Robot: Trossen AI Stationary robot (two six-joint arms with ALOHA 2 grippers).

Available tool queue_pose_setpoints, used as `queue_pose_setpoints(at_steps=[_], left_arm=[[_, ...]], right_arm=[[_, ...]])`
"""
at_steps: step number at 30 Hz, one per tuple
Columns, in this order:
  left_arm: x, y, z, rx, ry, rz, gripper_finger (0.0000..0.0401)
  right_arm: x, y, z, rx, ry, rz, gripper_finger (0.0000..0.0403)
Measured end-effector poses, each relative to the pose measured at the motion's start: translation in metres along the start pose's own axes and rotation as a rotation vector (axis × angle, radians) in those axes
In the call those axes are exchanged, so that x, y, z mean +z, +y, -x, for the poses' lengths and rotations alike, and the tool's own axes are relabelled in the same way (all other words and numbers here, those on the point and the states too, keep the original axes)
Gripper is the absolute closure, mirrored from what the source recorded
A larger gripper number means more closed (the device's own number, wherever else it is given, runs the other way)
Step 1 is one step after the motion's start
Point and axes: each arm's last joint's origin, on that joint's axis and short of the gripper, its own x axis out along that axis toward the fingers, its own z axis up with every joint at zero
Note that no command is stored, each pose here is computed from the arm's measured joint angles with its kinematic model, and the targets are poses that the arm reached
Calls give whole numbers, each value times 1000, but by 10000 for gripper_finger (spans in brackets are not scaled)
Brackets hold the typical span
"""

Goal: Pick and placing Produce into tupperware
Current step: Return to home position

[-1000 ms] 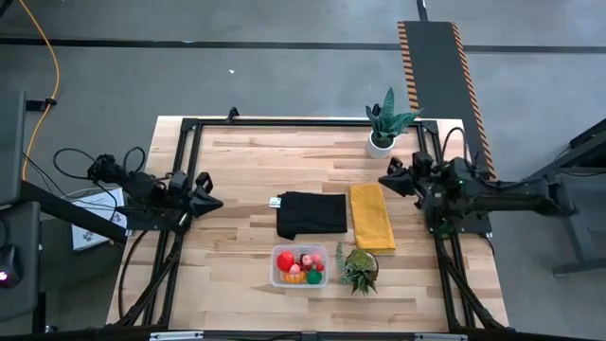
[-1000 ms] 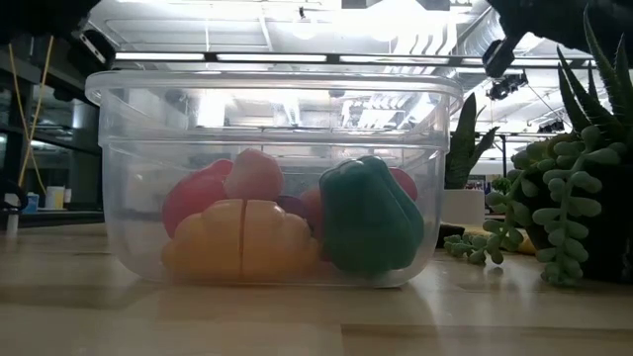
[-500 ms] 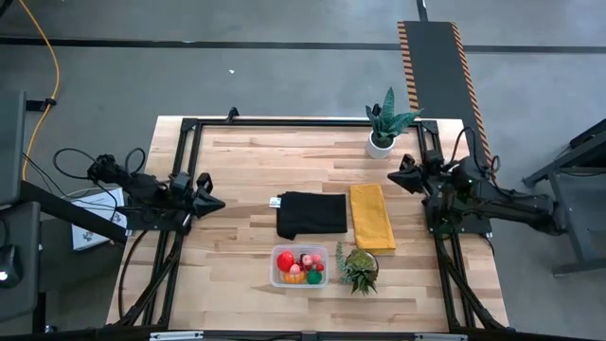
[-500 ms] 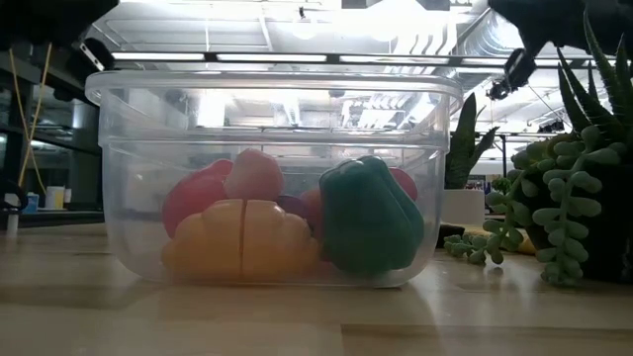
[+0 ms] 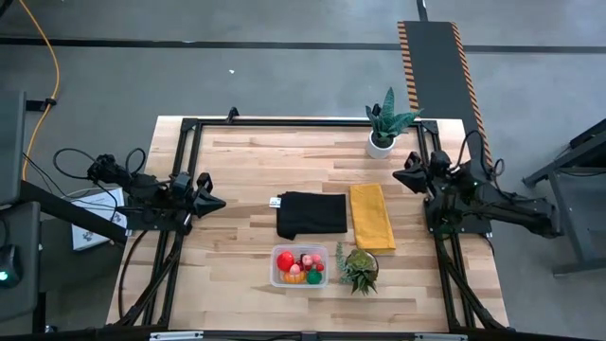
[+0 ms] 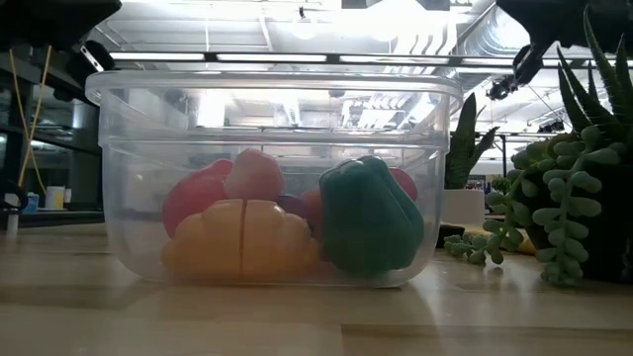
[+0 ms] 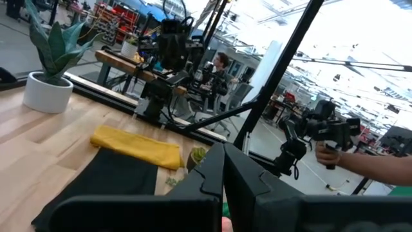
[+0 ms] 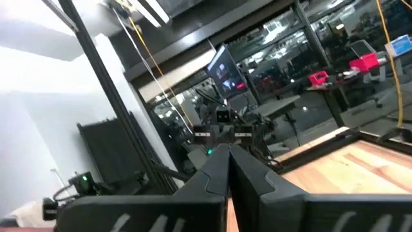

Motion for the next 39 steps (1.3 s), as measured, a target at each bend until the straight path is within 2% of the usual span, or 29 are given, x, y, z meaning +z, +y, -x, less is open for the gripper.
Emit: queue_pose_setpoints(at_steps=[5,11,17,20,25,31,39], left_arm=[[0,0,0,4,-2,1,401],[-1,0,0,5,8,-8,401],[-11,3,1,-18,130,-46,401],[-17,6,2,4,195,-70,401],[-20,7,3,13,229,-134,401],[-26,12,4,60,285,-237,401],[-38,19,9,122,420,-235,401]], right_arm=[[-27,-14,8,79,-124,-43,403],[-24,-11,9,95,-146,0,403],[-32,-17,8,49,-76,70,403],[-39,-21,8,6,-2,105,403],[-51,-28,9,-53,121,163,403],[-58,-32,10,-92,199,209,403],[-68,-37,13,-133,304,203,403]])
